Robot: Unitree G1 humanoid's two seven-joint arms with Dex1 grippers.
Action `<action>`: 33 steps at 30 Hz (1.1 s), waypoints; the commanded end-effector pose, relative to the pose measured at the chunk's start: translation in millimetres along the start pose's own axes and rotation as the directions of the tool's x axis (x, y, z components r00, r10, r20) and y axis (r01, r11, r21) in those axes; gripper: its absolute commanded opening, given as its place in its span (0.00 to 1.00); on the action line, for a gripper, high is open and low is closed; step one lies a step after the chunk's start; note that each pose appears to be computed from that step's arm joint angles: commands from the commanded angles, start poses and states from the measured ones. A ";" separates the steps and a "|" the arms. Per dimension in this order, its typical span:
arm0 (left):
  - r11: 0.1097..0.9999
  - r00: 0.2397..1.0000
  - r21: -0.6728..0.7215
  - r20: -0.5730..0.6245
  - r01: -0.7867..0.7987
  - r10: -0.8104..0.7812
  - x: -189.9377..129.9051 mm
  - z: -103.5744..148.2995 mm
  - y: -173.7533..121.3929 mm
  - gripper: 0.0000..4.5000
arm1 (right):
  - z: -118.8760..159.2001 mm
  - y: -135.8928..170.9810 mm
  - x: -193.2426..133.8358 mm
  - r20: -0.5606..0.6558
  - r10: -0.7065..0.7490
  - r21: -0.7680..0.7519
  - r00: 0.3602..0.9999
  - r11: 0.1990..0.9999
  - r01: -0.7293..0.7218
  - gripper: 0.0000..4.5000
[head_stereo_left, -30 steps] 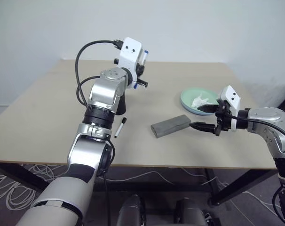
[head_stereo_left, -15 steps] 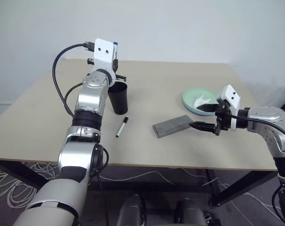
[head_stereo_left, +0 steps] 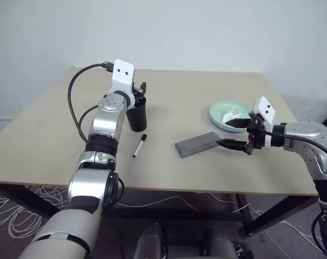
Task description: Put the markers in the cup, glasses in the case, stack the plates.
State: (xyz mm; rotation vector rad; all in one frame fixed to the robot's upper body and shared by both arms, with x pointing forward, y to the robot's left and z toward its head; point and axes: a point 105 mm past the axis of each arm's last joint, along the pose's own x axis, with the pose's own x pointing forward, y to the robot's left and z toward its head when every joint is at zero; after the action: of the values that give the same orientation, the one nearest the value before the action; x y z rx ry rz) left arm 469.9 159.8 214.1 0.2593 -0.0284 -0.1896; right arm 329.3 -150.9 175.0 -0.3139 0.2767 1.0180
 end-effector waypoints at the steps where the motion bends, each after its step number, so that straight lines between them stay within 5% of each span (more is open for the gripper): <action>1: 0.985 0.982 0.037 0.080 0.166 -0.169 -2.7 53.2 -29.4 0.94 | 15.8 -2.8 -3.2 0.035 -0.014 -0.049 0.999 0.999 0.016 1.00; 6: 0.862 0.859 0.037 -0.112 0.505 -0.499 -34.4 52.7 -87.3 0.94 | 16.3 -2.0 -1.3 0.038 -0.011 -0.048 0.999 0.999 0.013 1.00; 11: 0.824 0.779 -0.022 -0.311 0.567 -0.545 -55.0 28.1 -98.6 0.94 | 16.2 -2.0 -1.1 0.040 -0.012 -0.046 0.999 0.999 0.014 1.00; 17: 0.906 0.717 0.018 -0.617 0.424 -0.323 -60.2 -37.6 -61.6 0.94 | 15.3 -2.4 -0.4 0.042 -0.015 -0.044 0.999 0.999 0.017 1.00; 24: 0.959 0.673 0.004 -0.713 0.283 -0.196 -66.2 -69.3 -34.8 0.94 | 15.9 -2.7 -0.3 0.044 -0.013 -0.044 0.999 0.999 0.015 1.00; 33: 0.965 0.612 -0.063 -0.762 0.256 -0.212 -79.3 -98.4 -47.1 0.94 | 18.6 -3.1 1.5 0.046 -0.005 -0.050 0.999 0.999 0.007 1.00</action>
State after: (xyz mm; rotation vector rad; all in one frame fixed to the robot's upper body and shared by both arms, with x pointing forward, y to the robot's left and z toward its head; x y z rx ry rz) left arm 388.2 158.9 101.9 0.3922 0.8921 -0.3259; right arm 332.5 -147.6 177.6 -0.3106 0.2642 1.0196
